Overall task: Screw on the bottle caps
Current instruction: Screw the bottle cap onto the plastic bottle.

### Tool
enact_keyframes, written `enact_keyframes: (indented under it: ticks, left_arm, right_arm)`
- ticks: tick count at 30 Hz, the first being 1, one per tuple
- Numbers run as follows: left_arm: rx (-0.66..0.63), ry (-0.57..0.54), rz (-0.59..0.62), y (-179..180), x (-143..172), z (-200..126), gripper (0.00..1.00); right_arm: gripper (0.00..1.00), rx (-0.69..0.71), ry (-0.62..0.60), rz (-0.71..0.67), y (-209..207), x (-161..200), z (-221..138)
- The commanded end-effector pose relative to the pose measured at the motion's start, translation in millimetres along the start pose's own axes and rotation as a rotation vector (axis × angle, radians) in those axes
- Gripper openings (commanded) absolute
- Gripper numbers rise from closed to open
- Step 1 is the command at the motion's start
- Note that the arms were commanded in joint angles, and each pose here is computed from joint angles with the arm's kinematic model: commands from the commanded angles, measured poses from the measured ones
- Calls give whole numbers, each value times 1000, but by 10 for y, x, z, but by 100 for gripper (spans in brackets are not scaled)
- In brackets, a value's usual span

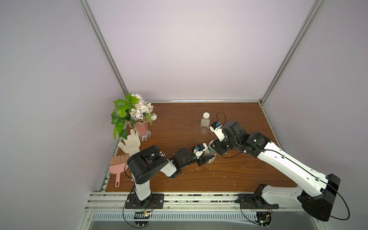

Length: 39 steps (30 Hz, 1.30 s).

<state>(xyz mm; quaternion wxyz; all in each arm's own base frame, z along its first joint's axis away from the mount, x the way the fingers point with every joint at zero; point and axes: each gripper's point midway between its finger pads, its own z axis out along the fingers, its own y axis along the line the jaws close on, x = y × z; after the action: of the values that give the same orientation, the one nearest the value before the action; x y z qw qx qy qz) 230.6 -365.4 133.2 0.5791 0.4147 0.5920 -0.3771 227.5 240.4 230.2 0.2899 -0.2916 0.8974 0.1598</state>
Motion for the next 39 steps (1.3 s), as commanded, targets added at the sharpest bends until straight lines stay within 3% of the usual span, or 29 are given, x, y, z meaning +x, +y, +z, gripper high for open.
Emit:
enact_keyframes:
  ticks: [1,20,39]
  left_arm:
    - [50,24,7,-116,65,52,54]
    - [117,40,3,-247,71,97,53]
    - [135,83,29,-297,120,95,52]
  right_arm:
    - [43,-14,5,-32,59,-28,-106]
    - [43,25,108,-176,119,144,4]
    - [46,20,127,-194,129,192,-32]
